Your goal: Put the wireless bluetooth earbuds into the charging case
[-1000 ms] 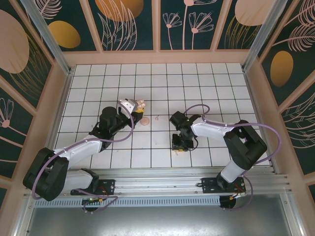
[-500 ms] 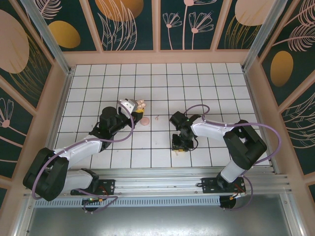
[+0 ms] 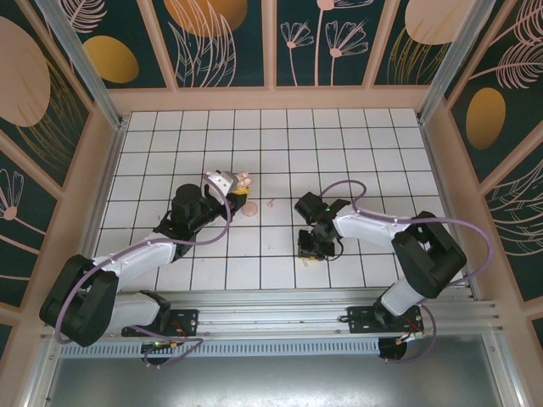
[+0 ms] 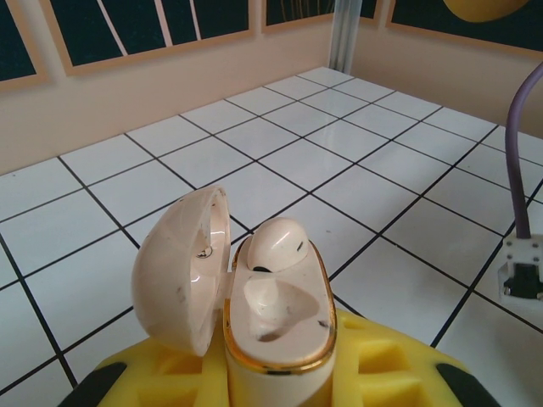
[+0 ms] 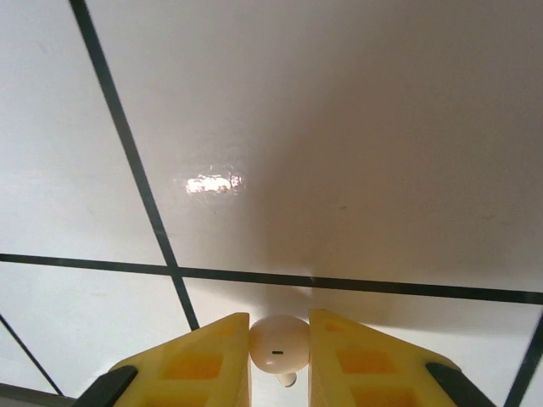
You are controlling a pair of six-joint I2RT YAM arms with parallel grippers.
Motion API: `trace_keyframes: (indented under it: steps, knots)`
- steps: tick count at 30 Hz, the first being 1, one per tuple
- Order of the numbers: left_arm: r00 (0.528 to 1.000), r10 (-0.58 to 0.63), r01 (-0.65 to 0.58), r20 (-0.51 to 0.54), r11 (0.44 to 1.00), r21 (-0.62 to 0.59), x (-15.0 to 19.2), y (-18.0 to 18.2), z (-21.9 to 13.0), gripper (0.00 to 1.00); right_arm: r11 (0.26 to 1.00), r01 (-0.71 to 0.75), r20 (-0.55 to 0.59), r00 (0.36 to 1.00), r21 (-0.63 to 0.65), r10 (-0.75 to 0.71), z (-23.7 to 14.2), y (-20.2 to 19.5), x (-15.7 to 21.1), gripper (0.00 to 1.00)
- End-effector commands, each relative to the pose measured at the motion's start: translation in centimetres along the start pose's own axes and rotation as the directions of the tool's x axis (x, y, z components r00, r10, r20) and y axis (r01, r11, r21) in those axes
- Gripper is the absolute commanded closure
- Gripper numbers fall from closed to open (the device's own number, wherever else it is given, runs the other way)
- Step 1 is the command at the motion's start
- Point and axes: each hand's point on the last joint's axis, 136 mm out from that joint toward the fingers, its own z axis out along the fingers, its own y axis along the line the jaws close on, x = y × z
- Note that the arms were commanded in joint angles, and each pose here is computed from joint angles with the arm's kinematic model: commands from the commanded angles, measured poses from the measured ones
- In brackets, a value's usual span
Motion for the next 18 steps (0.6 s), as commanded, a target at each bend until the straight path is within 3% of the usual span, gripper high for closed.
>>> trace_keyframes:
  steps: [1,5,11,14,18]
  knots:
    - [0.998,-0.001,-0.002,0.060,0.998,0.057,-1.4,-1.0,0.1,0.82,0.997,-0.013,0.172,0.985,-0.072,0.026,-2.2,1.2,-2.5,0.80]
    - [0.996,-0.023,0.012,0.090,0.992,0.128,-1.5,-2.1,0.4,0.83,0.981,0.067,0.408,0.913,-0.184,0.014,-6.4,3.7,-5.9,0.81]
    - [0.989,0.007,-0.044,0.150,0.968,0.248,-2.2,-4.1,0.4,0.83,0.895,0.313,0.714,0.700,-0.317,0.007,-14.9,8.1,-8.8,0.81]
    - [0.981,0.026,-0.086,0.194,0.946,0.312,-2.7,-5.2,0.1,0.83,0.828,0.442,0.807,0.590,-0.346,0.022,-18.6,10.1,-9.1,0.81]
    - [0.971,0.056,-0.139,0.232,0.924,0.356,-2.7,-6.1,-0.1,0.82,0.751,0.569,0.863,0.506,-0.335,0.001,-21.5,12.6,-8.7,0.81]
